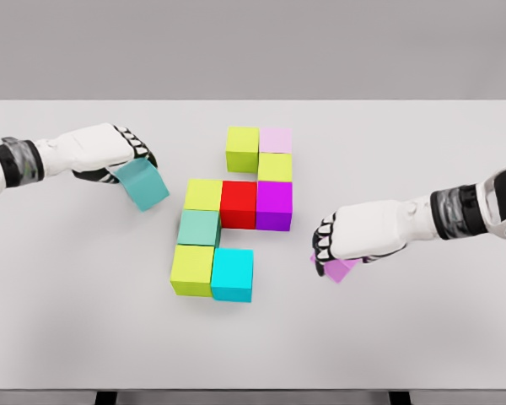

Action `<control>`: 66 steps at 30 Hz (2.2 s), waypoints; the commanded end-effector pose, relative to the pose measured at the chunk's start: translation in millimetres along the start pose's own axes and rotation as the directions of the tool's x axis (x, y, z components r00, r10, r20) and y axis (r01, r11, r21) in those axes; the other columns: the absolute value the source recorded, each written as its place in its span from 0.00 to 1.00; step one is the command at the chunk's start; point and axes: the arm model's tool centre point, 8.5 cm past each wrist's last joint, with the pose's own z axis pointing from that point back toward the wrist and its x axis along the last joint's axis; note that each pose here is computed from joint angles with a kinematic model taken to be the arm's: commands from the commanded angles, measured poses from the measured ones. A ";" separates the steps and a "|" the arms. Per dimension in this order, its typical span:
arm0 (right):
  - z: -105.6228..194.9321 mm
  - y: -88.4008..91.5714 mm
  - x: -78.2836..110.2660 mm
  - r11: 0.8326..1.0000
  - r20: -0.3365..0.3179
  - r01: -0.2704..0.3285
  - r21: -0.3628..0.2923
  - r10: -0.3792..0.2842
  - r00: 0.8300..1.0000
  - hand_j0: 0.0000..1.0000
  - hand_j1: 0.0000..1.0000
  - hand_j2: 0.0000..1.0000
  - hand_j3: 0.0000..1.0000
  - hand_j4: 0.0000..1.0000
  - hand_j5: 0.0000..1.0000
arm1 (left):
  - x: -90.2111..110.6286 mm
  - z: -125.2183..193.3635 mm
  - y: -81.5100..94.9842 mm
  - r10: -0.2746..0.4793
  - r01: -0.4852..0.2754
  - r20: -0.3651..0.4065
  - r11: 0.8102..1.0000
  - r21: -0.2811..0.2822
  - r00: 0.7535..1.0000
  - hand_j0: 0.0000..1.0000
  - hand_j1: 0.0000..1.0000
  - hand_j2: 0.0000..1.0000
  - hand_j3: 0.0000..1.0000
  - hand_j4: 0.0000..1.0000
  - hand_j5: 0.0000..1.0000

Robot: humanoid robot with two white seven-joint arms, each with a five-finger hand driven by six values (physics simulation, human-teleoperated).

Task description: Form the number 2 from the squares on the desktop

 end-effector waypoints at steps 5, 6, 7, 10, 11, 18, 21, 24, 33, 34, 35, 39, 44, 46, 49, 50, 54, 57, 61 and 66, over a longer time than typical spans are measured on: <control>-15.8 -8.9 5.2 1.000 0.041 -0.007 -0.026 0.008 0.999 0.64 0.64 0.64 0.64 0.64 0.64 | -6.9 -5.3 4.0 0.015 -0.015 -0.016 1.000 0.006 1.000 0.66 0.66 0.66 0.66 0.66 0.66; -18.9 -10.4 6.4 0.999 0.049 -0.008 -0.032 0.009 0.999 0.64 0.64 0.64 0.64 0.64 0.64 | -9.7 -5.6 4.4 0.019 -0.019 -0.024 1.000 0.004 1.000 0.66 0.66 0.66 0.66 0.66 0.66; -21.3 -10.8 7.5 0.999 0.057 -0.006 -0.035 0.008 0.998 0.64 0.64 0.64 0.64 0.64 0.64 | -11.6 -6.9 7.6 0.019 -0.019 -0.028 1.000 0.011 0.999 0.66 0.66 0.66 0.66 0.66 0.66; -28.7 -15.1 10.3 0.999 0.075 -0.012 -0.045 0.015 0.997 0.64 0.64 0.64 0.64 0.64 0.64 | -16.4 -9.8 12.1 0.023 -0.023 -0.039 1.000 0.017 0.999 0.66 0.66 0.66 0.66 0.66 0.66; -31.5 -17.1 11.4 0.999 0.082 -0.015 -0.050 0.019 0.996 0.64 0.64 0.64 0.64 0.64 0.64 | -19.0 -9.8 12.4 0.026 -0.025 -0.046 1.000 0.016 0.999 0.66 0.66 0.66 0.66 0.66 0.66; -38.1 -8.9 16.2 1.000 0.104 -0.001 -0.030 0.004 0.995 0.64 0.64 0.64 0.64 0.64 0.64 | -32.3 -17.8 27.6 0.038 -0.036 -0.076 0.999 0.033 0.996 0.69 0.69 0.69 0.69 0.69 0.69; -37.0 -7.3 15.8 1.000 0.101 0.000 -0.024 0.002 0.995 0.80 0.80 0.80 0.80 0.80 0.80 | -34.0 -14.6 28.4 0.041 -0.039 -0.080 0.999 0.037 0.996 0.93 0.93 0.93 0.93 0.93 0.93; -30.7 -5.4 13.0 1.000 0.083 0.003 -0.023 -0.001 0.997 0.99 0.99 0.99 0.99 0.99 0.99 | -33.4 -8.5 26.1 0.039 -0.037 -0.078 0.999 0.034 0.996 1.00 1.00 1.00 1.00 1.00 1.00; 27.4 -27.7 -7.6 0.986 -0.006 0.072 -0.152 -0.074 0.997 1.00 1.00 1.00 1.00 1.00 1.00 | -4.0 -24.0 15.4 0.006 -0.006 0.007 1.000 0.000 1.000 1.00 1.00 1.00 1.00 1.00 1.00; 53.2 -36.4 -13.3 0.972 -0.031 0.103 -0.211 -0.112 0.993 1.00 1.00 1.00 1.00 1.00 1.00 | -3.5 -24.3 12.3 0.009 -0.009 0.007 1.000 -0.006 1.000 1.00 1.00 1.00 1.00 1.00 1.00; 72.0 -41.4 -16.1 0.962 -0.049 0.120 -0.247 -0.136 0.990 1.00 1.00 1.00 1.00 1.00 1.00 | -3.9 -23.7 12.1 0.009 -0.009 0.006 1.000 -0.007 1.000 1.00 1.00 1.00 1.00 1.00 1.00; 137.1 -33.8 -22.1 0.934 -0.150 0.176 -0.312 -0.231 0.961 1.00 1.00 1.00 1.00 1.00 1.00 | -4.3 -23.0 12.1 0.010 -0.010 0.005 1.000 -0.006 1.000 1.00 1.00 1.00 1.00 1.00 1.00; 177.1 10.8 -42.9 0.910 -0.286 0.256 -0.326 -0.353 0.891 1.00 1.00 1.00 1.00 1.00 1.00 | -12.2 -12.2 10.9 0.009 -0.009 -0.018 1.000 -0.014 1.000 1.00 1.00 1.00 1.00 1.00 1.00; 175.4 27.3 -38.0 0.926 -0.306 0.283 -0.251 -0.353 0.884 1.00 1.00 1.00 1.00 1.00 1.00 | -17.8 -2.5 9.9 0.006 -0.007 -0.034 1.000 -0.022 0.999 1.00 1.00 1.00 1.00 1.00 1.00; 156.8 40.4 -26.2 0.938 -0.268 0.327 -0.116 -0.347 0.899 1.00 1.00 1.00 1.00 1.00 1.00 | -16.2 -1.4 16.1 -0.006 0.006 -0.028 1.000 -0.010 1.000 1.00 1.00 1.00 1.00 1.00 1.00; 152.6 37.8 -21.3 0.944 -0.255 0.315 -0.098 -0.330 0.909 1.00 1.00 1.00 1.00 1.00 1.00 | -14.5 -3.9 17.0 -0.004 0.004 -0.022 1.000 -0.003 1.000 1.00 1.00 1.00 1.00 1.00 1.00; 107.9 33.3 -11.4 0.982 -0.188 0.185 0.033 -0.175 0.966 1.00 1.00 1.00 1.00 1.00 1.00 | -14.1 -7.4 23.9 0.055 -0.055 -0.008 0.997 0.051 0.998 1.00 1.00 1.00 1.00 1.00 1.00; 81.3 30.7 -10.7 0.987 -0.135 0.139 0.075 -0.128 0.983 1.00 1.00 1.00 1.00 1.00 1.00 | -8.0 -14.9 25.0 0.085 -0.086 0.017 0.994 0.072 0.996 1.00 1.00 1.00 1.00 1.00 1.00; 69.0 30.4 -10.6 0.989 -0.115 0.110 0.097 -0.098 0.988 1.00 1.00 1.00 1.00 1.00 1.00 | 4.6 -33.1 24.0 0.100 -0.104 0.054 0.991 0.081 0.993 1.00 1.00 1.00 1.00 1.00 1.00; 62.1 32.1 -11.9 0.989 -0.107 0.102 0.107 -0.091 0.990 1.00 1.00 1.00 1.00 1.00 1.00 | 7.2 -37.7 22.0 0.106 -0.110 0.060 0.991 0.078 0.993 1.00 1.00 1.00 1.00 1.00 1.00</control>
